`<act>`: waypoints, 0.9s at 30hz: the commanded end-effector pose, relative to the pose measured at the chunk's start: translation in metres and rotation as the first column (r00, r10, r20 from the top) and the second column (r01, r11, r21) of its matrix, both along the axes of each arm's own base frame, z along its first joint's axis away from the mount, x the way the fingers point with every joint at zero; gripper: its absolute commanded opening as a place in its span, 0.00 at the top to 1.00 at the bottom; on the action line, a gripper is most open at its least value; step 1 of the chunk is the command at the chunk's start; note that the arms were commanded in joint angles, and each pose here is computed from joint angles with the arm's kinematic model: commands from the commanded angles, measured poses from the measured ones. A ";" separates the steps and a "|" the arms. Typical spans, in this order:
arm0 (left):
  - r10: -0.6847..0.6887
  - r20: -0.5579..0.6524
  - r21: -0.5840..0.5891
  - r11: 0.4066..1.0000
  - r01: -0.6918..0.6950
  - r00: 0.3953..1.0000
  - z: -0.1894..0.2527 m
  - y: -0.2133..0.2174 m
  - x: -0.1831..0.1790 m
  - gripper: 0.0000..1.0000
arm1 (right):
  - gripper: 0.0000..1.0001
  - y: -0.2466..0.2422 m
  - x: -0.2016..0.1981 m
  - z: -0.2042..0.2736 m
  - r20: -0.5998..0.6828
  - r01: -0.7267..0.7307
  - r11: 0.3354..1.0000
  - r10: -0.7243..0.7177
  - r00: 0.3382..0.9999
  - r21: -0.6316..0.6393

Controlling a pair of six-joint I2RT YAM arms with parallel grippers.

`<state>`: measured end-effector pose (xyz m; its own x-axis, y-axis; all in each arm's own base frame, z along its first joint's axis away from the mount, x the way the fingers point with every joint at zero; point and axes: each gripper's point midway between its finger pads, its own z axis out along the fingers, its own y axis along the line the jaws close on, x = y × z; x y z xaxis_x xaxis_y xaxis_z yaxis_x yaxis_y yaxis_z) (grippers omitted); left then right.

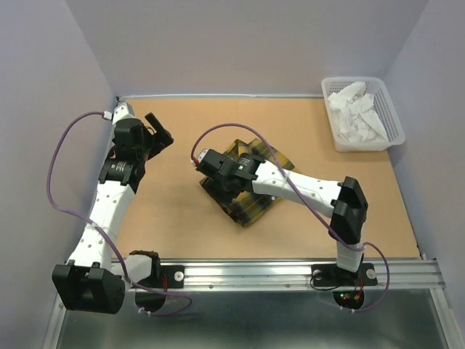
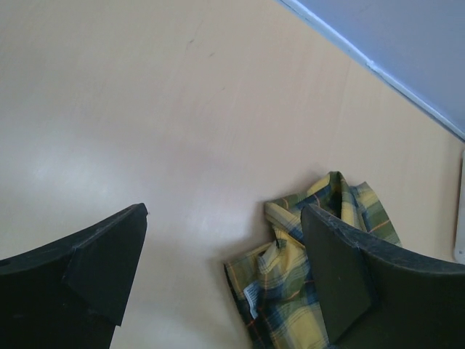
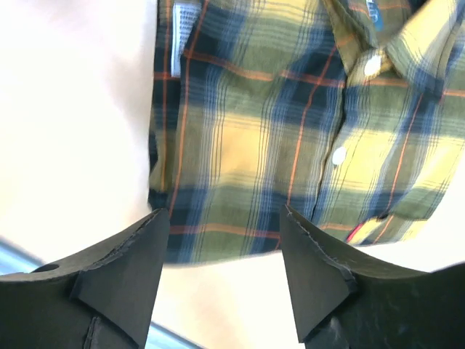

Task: Fold and stack the long sleeve shirts
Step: Fold the shirt

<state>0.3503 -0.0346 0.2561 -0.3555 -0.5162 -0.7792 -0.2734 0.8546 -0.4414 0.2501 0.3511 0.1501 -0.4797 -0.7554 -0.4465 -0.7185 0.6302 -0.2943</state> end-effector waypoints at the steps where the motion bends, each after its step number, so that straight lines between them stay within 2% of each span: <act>1: -0.075 -0.032 -0.076 0.995 0.072 0.997 -0.004 -0.018 -0.005 0.01 | 0.32 -0.003 -0.014 -0.006 -0.032 0.011 0.996 -0.008 0.999 0.086; 5: -0.220 -0.139 -0.185 0.964 0.193 0.966 -0.051 -0.054 -0.015 0.02 | 0.37 -0.024 0.008 0.007 -0.021 0.125 0.970 -0.123 0.992 0.209; 6: -0.246 -0.150 -0.198 0.957 0.214 0.958 -0.058 -0.062 -0.017 0.02 | 0.38 -0.033 0.008 -0.003 -0.044 0.154 0.965 -0.148 0.988 0.211; 7: -0.269 -0.157 -0.216 0.948 0.233 0.950 -0.063 -0.074 -0.017 0.02 | 0.40 -0.031 0.011 0.007 -0.049 0.160 0.948 -0.152 0.987 0.274; 9: -0.350 -0.186 -0.237 0.923 0.303 0.918 -0.080 -0.108 -0.023 0.02 | 0.42 -0.039 0.019 0.003 -0.070 0.204 0.925 -0.192 0.979 0.320; 12: -0.388 -0.243 -0.251 0.910 0.329 0.889 -0.102 -0.140 -0.028 0.02 | 0.42 -0.038 0.026 0.009 -0.075 0.230 0.885 -0.218 0.973 0.404; 19: -0.333 -0.310 -0.253 0.932 0.261 0.890 -0.145 -0.153 -0.025 0.03 | 0.46 -0.022 0.019 0.001 -0.128 0.243 0.802 -0.208 0.970 0.546; 27: -0.297 -0.385 -0.237 0.947 0.217 0.874 -0.183 -0.153 -0.032 0.08 | 0.54 -0.003 0.001 -0.027 -0.228 0.220 0.789 -0.104 0.968 0.574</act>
